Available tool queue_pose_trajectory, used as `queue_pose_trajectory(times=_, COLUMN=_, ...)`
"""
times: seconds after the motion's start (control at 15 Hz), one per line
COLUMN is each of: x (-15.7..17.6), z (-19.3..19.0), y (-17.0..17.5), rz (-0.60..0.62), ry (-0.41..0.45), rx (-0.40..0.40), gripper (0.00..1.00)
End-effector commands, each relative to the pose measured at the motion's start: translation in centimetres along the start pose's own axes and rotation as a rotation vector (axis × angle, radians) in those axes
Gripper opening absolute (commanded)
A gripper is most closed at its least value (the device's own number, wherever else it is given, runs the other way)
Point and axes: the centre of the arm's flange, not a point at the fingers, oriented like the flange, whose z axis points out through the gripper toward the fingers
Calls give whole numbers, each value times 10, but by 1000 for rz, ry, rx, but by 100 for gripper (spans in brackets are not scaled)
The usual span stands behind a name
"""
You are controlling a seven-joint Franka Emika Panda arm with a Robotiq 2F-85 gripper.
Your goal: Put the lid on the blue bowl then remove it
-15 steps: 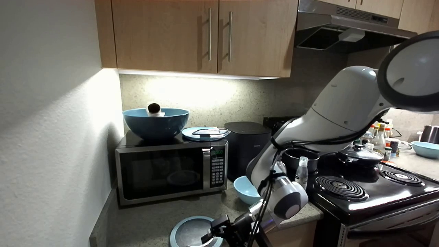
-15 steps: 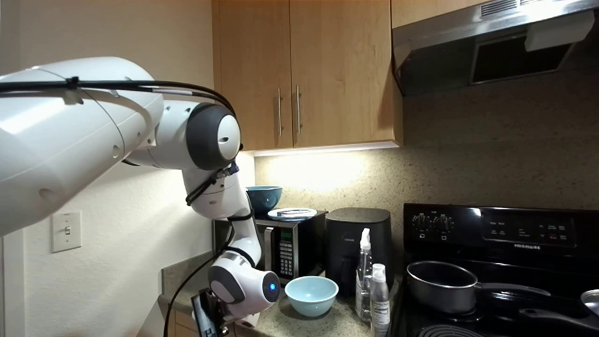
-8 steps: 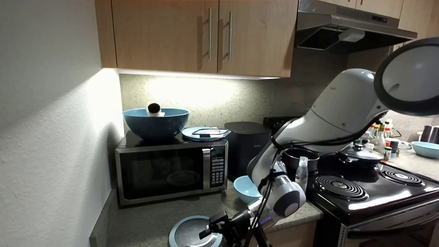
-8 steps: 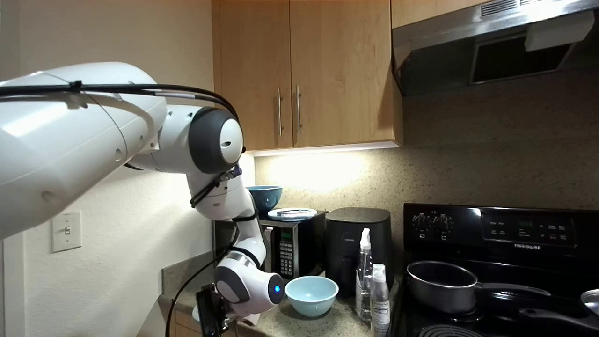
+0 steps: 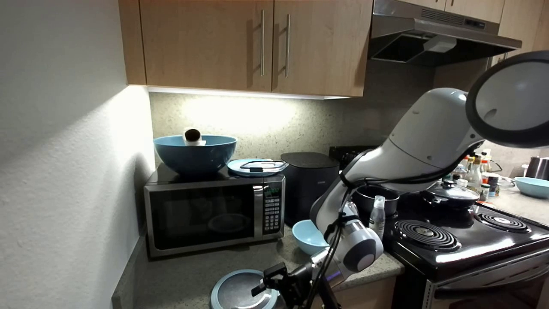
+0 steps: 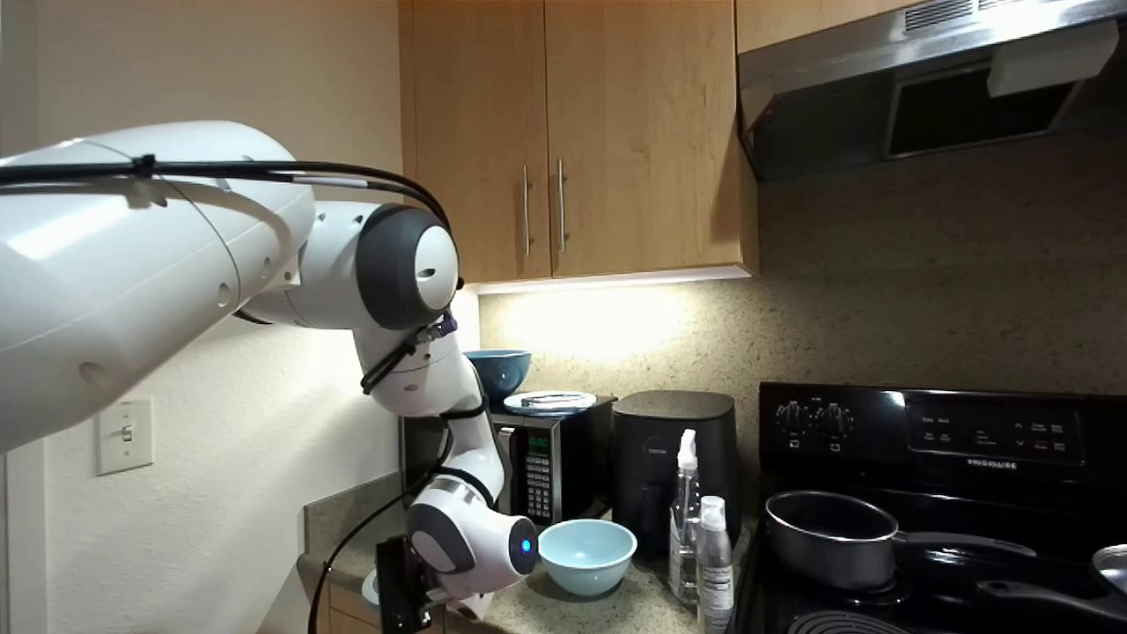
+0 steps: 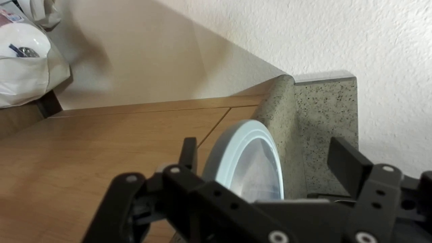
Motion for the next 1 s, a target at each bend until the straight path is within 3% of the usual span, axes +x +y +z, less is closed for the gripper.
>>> queue_pose_trajectory(times=0.0, x=23, z=12, y=8, rz=-38, ry=-7, rx=25, gripper=100)
queue_pose_trajectory(times=0.47, x=65, z=20, y=16, rz=-39, ry=13, rx=111, gripper=100)
queue_pose_trajectory(times=0.53, x=69, z=20, y=15, rz=-45, ry=12, rx=121, gripper=75)
queue_pose_trajectory(times=0.73, x=68, z=20, y=16, rz=-51, ry=-7, rx=128, gripper=62)
queue_pose_trajectory(times=0.93, x=67, z=20, y=16, rz=-63, ry=-13, rx=115, gripper=41)
